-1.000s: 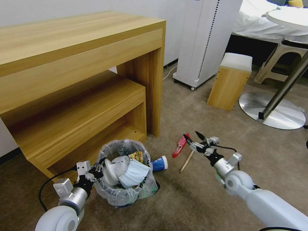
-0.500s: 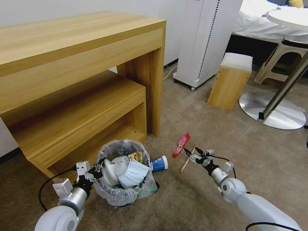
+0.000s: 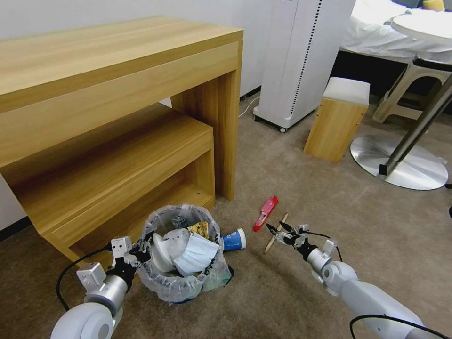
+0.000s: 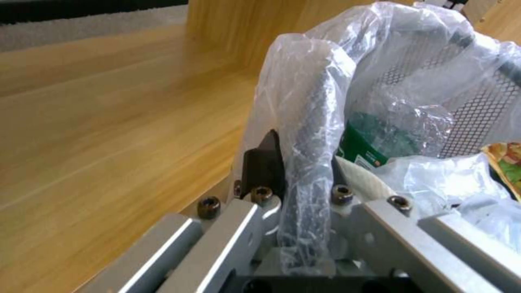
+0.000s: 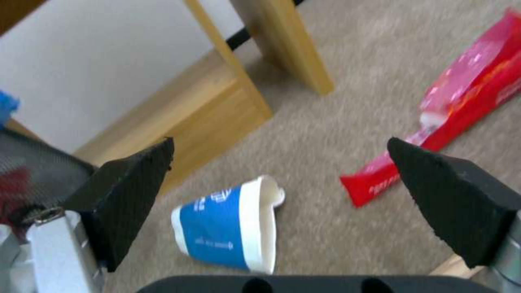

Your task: Pick up the trash bin and place the garbage on the floor into it.

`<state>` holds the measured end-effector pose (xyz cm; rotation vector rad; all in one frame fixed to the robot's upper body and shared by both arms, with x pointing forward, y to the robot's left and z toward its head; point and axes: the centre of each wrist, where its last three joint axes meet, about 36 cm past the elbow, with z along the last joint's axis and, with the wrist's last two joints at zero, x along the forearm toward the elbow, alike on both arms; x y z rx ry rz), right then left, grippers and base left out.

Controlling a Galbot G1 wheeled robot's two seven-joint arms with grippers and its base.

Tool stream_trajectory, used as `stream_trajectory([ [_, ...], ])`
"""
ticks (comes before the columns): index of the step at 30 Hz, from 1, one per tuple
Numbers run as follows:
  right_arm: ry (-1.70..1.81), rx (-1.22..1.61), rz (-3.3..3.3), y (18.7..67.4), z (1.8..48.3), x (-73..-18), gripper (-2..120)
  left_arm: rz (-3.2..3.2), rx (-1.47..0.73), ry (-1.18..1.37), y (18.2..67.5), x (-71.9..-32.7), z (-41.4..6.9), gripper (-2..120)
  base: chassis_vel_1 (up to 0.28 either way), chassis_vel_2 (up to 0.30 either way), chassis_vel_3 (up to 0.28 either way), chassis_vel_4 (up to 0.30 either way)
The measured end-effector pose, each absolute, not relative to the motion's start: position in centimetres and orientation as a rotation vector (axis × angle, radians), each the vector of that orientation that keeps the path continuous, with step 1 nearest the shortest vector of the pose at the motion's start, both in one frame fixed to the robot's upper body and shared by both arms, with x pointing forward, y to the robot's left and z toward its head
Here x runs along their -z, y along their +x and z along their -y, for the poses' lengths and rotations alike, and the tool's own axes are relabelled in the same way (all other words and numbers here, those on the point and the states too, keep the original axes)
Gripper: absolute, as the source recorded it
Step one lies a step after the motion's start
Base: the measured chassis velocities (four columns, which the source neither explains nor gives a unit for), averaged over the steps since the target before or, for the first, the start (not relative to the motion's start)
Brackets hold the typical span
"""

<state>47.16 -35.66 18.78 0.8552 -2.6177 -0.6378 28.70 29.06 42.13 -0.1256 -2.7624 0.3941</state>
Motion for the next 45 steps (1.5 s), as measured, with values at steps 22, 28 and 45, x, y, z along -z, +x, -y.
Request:
stream_trajectory([
  [22, 0.99, 0.654, 2.492, 49.3, 26.4, -14.1, 86, 2.783, -0.417, -0.119, 27.9, -43.0, -28.8, 2, 0.0, 0.0, 0.0, 0.0],
  [28, 0.974, 0.644, 2.497, 48.9, 27.3, -13.9, 79, 2.781, -0.414, -0.111, 27.9, -42.7, -29.0, 2, 0.0, 0.0, 0.0, 0.0],
  [45, 0.953, 0.6, 2.489, 48.4, 27.5, -12.9, 78, 2.782, -0.428, -0.121, 28.0, -42.8, -28.7, 2, 0.0, 0.0, 0.0, 0.0],
])
